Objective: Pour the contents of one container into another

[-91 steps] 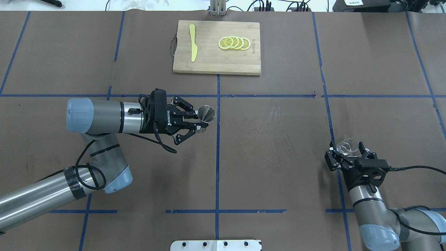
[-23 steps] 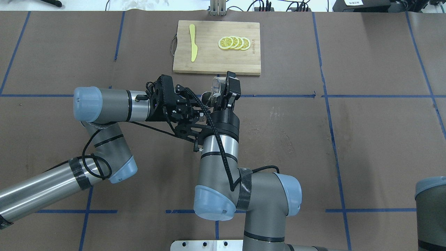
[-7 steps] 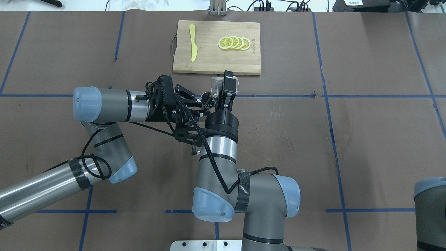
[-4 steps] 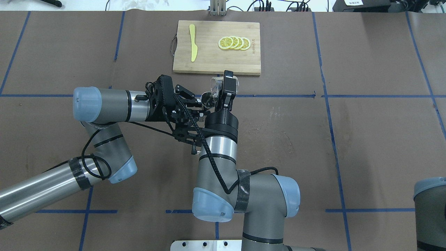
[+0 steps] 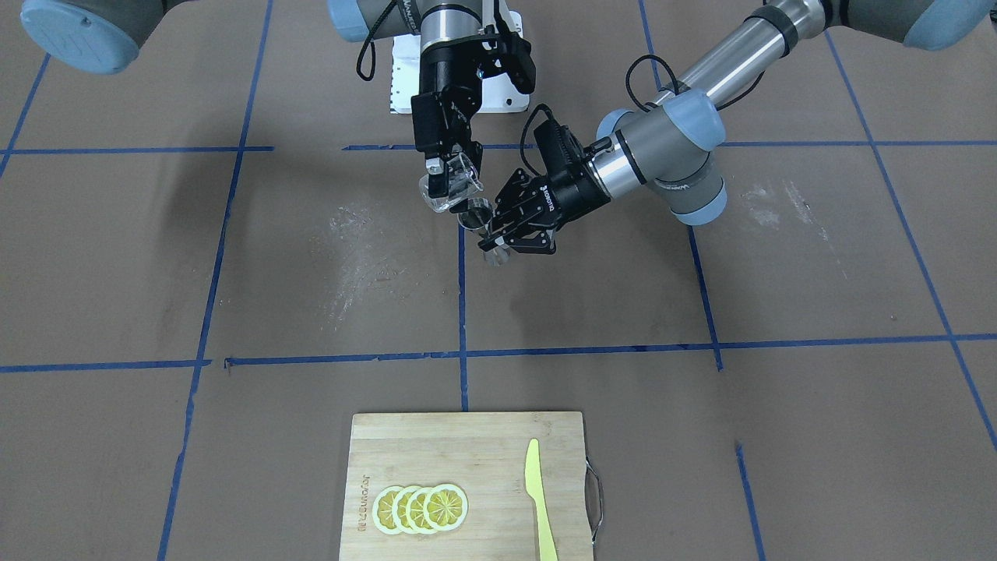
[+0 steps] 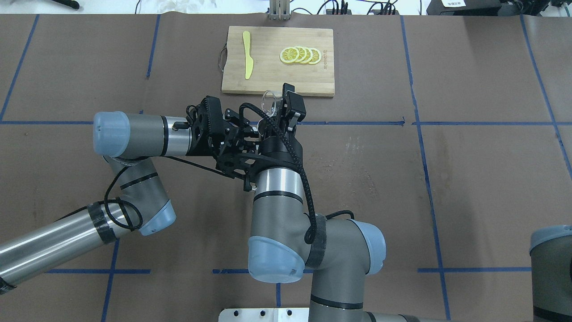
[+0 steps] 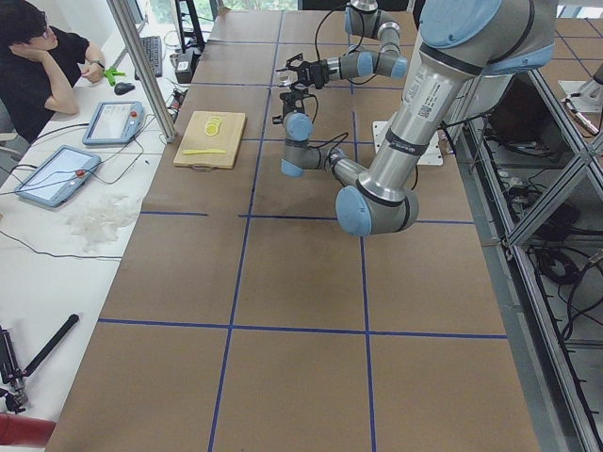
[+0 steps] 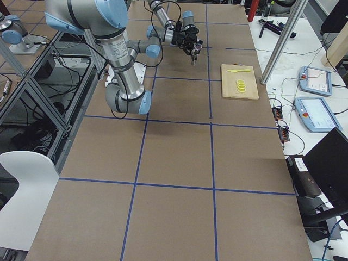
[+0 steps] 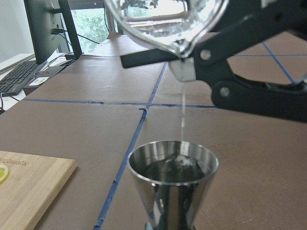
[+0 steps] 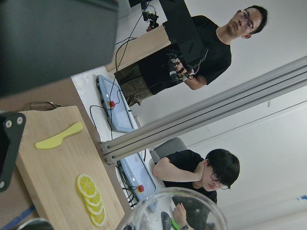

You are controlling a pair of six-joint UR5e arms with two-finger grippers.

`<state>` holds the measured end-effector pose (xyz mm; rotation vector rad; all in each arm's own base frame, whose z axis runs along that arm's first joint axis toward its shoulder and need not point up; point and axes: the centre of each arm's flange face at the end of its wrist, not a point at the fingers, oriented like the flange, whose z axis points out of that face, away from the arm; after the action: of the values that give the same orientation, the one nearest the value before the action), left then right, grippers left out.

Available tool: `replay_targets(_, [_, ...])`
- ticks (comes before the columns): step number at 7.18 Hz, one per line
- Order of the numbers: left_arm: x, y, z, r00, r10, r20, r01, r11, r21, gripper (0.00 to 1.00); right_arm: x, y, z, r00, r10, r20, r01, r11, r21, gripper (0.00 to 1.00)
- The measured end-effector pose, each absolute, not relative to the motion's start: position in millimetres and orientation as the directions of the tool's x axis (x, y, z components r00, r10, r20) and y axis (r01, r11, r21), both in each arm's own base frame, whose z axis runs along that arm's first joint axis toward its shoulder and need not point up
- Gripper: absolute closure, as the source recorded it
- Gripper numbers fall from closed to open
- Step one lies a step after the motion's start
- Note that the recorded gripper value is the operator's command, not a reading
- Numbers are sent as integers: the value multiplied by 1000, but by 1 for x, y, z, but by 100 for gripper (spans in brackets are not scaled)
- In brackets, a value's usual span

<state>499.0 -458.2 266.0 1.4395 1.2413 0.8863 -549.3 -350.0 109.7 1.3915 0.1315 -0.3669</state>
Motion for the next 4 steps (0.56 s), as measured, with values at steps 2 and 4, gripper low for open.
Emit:
replay_targets(2, [499, -458, 266, 205, 976, -76, 245, 24, 969, 100, -544, -357, 113, 965, -194, -178, 210, 159, 965, 100])
replay_targets(4, [498, -459, 268, 207, 975, -75, 244, 23, 969, 100, -528, -361, 124, 971, -208, -119, 157, 179, 971, 100])
